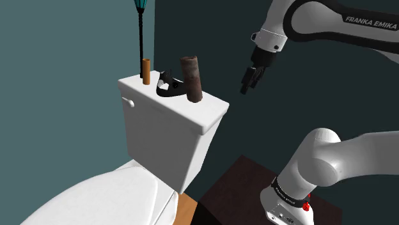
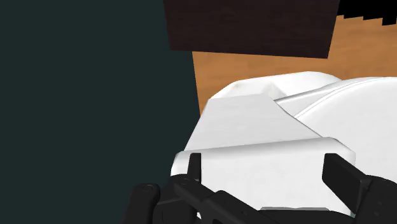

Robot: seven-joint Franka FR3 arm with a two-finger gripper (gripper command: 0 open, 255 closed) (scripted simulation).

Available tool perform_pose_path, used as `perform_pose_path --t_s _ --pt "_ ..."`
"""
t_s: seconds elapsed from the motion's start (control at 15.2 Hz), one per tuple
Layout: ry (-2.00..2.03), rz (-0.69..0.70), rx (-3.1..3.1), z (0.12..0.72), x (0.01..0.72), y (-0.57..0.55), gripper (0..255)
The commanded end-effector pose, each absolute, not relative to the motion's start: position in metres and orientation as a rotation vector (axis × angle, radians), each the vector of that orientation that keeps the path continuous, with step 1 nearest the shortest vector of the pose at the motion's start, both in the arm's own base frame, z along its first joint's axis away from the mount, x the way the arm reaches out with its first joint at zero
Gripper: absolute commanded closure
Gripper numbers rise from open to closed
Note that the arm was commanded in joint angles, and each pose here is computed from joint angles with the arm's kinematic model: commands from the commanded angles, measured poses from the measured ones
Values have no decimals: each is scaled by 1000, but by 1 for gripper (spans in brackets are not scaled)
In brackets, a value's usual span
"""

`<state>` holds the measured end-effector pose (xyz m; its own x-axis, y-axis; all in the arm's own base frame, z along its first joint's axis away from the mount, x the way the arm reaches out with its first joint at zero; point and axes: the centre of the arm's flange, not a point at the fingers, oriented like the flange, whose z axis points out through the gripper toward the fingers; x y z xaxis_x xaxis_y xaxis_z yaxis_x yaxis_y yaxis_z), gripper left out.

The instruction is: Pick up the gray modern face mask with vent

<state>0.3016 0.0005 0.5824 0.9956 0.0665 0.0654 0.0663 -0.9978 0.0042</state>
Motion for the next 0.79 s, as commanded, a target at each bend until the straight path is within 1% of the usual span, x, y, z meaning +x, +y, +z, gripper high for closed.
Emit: perform_pose_path --t_s 0.0,0.73 --pt "104 103 3136 582 302 0 0" --pt "847 79 3120 559 449 4 0"
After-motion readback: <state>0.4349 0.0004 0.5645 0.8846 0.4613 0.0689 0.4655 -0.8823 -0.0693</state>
